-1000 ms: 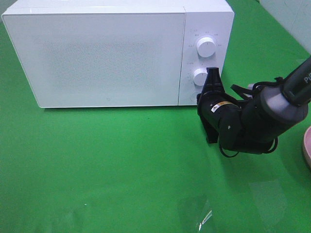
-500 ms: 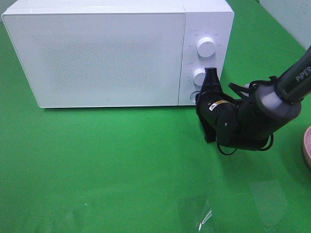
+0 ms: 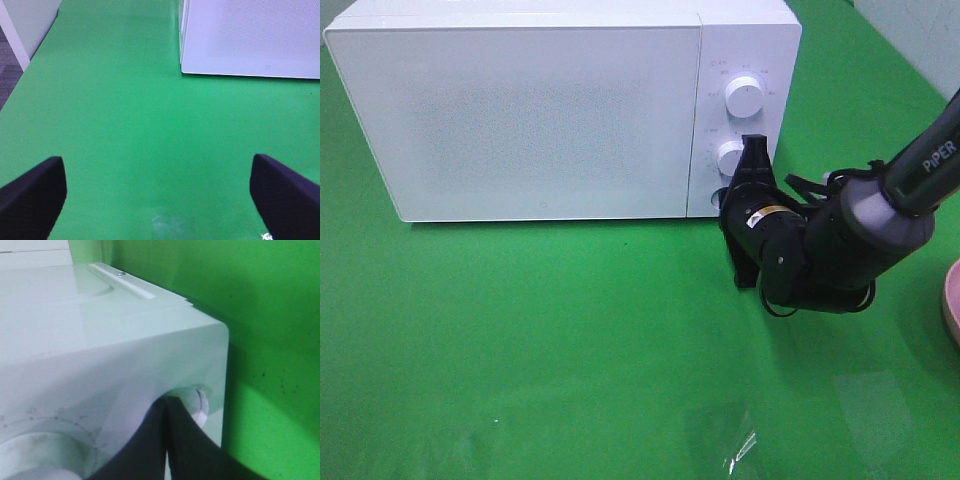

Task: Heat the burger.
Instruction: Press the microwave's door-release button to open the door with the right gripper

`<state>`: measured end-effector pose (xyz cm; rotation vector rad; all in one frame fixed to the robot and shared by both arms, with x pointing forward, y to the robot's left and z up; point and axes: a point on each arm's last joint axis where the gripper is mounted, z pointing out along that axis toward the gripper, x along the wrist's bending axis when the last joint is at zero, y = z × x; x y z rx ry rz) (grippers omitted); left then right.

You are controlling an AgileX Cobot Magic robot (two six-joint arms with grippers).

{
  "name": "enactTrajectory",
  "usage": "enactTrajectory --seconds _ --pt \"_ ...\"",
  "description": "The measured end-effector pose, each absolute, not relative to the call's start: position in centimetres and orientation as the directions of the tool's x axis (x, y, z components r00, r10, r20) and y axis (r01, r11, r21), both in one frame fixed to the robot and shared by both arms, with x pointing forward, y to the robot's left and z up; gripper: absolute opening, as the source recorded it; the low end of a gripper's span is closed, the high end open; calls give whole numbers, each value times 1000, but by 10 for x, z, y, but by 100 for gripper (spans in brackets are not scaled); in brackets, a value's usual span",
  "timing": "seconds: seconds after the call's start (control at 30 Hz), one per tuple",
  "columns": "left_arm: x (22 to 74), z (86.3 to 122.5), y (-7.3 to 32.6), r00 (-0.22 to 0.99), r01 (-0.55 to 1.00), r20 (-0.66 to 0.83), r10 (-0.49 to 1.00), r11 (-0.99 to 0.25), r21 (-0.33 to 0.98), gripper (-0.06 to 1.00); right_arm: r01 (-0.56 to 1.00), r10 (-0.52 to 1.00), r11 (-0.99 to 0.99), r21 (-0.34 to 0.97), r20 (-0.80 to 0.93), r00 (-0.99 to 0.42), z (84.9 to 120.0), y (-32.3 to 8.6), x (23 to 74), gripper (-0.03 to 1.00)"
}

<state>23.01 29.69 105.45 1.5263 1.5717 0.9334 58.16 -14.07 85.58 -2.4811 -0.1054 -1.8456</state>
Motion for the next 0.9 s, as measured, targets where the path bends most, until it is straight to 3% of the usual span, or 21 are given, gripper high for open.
enactTrajectory --seconds 0.9 --pt "230 1055 297 -16 459 -21 1000 27 888 91 -17 -15 -1000 -11 950 312 850 -134 594 0"
